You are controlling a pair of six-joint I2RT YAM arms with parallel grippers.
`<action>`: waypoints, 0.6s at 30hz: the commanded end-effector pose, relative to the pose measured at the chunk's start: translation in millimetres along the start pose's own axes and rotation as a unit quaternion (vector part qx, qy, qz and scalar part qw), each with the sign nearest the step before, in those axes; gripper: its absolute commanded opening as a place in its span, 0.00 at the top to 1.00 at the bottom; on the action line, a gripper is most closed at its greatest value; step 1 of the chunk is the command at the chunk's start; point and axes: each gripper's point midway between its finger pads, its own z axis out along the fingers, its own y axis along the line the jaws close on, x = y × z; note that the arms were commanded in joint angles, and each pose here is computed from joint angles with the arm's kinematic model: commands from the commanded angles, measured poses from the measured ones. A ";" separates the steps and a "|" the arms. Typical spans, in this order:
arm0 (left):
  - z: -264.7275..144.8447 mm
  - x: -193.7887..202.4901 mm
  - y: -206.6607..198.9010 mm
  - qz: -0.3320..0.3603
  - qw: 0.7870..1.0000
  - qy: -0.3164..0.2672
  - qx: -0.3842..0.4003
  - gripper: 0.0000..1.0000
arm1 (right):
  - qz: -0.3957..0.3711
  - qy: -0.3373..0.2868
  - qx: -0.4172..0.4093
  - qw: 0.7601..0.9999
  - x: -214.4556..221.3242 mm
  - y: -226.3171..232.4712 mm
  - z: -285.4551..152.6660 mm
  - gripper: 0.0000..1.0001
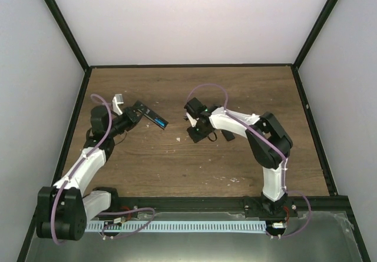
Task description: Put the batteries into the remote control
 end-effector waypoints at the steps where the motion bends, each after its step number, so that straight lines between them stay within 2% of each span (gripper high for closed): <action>1: 6.8 12.5 -9.2 0.011 0.998 0.055 0.039 1.00 | -0.004 -0.028 -0.038 0.999 -10.4 10.9 -60.8 0.98; 11: 23.8 42.3 -5.6 0.007 0.987 0.133 0.084 1.00 | -0.011 0.000 -0.153 0.988 -9.3 52.6 -135.6 0.98; 18: 45.5 70.2 -10.6 0.018 0.980 0.173 0.099 1.00 | -0.014 0.014 -0.169 0.985 -8.4 62.1 -158.1 0.98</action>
